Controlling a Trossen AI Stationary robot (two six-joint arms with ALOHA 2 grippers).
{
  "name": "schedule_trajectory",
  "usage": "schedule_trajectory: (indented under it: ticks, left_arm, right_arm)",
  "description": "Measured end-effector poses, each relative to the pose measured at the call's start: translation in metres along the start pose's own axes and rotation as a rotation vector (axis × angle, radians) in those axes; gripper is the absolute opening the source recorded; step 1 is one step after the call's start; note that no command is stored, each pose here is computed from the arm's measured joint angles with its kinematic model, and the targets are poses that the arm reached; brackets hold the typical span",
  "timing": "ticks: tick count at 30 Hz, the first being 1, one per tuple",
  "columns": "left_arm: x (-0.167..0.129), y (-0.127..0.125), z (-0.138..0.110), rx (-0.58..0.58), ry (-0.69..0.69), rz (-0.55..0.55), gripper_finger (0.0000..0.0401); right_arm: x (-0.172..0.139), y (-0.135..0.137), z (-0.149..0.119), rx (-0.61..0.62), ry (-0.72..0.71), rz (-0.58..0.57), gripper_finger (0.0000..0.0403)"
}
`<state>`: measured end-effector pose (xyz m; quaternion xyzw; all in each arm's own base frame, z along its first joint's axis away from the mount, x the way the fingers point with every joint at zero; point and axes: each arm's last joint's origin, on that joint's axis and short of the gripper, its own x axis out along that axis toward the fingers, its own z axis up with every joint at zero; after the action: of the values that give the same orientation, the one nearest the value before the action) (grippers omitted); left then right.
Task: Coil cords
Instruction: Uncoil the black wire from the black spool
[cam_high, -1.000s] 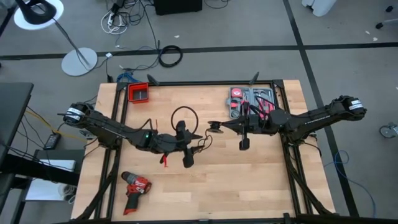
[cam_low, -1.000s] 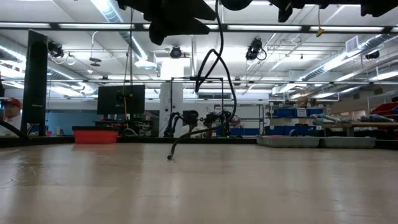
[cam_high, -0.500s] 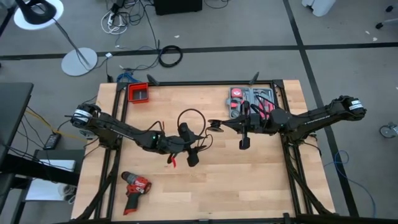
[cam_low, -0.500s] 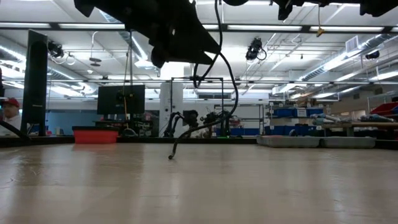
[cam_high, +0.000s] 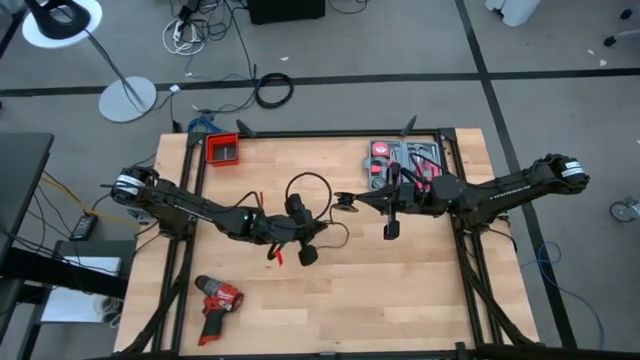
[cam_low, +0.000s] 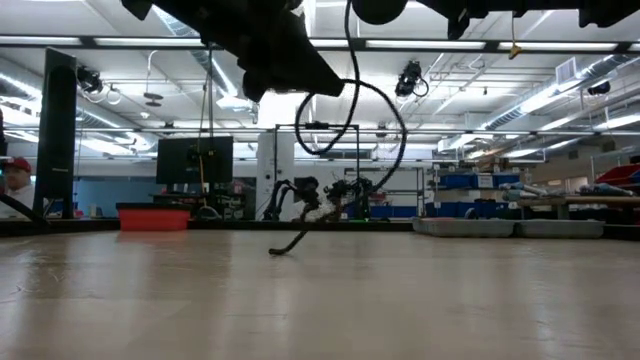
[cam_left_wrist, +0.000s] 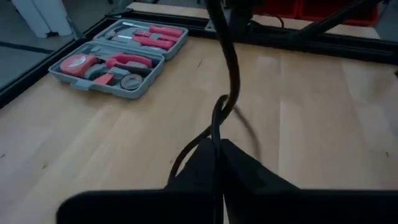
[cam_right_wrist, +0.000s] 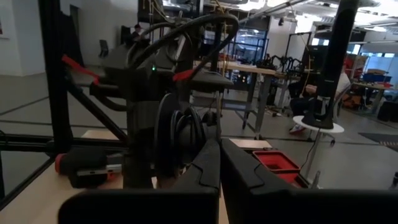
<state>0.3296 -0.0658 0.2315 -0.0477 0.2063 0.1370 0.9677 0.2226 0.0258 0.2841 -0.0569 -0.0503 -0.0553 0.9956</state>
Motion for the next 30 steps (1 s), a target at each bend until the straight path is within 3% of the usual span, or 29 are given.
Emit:
schedule_trajectory:
  ticks: [9, 12, 22, 30]
  left_arm:
    - [-0.007, 0.004, 0.008, 0.049, 0.045, 0.016, 0.0003]
    - [-0.019, 0.006, 0.026, 0.068, 0.032, 0.025, 0.0002]
    - [-0.066, 0.022, 0.076, 0.212, 0.123, 0.258, 0.0001]
    - [-0.099, 0.024, 0.122, 0.268, 0.119, 0.295, 0.0]
  right_arm:
    - [0.0, -0.001, -0.001, -0.004, 0.013, -0.024, 0.0]
    - [0.0, -0.001, -0.001, -0.019, 0.015, -0.042, 0.0]
    - [0.0, 0.0, -0.003, -0.027, 0.036, -0.012, 0.0]
    - [-0.001, 0.0, -0.011, -0.057, 0.124, -0.049, 0.0]
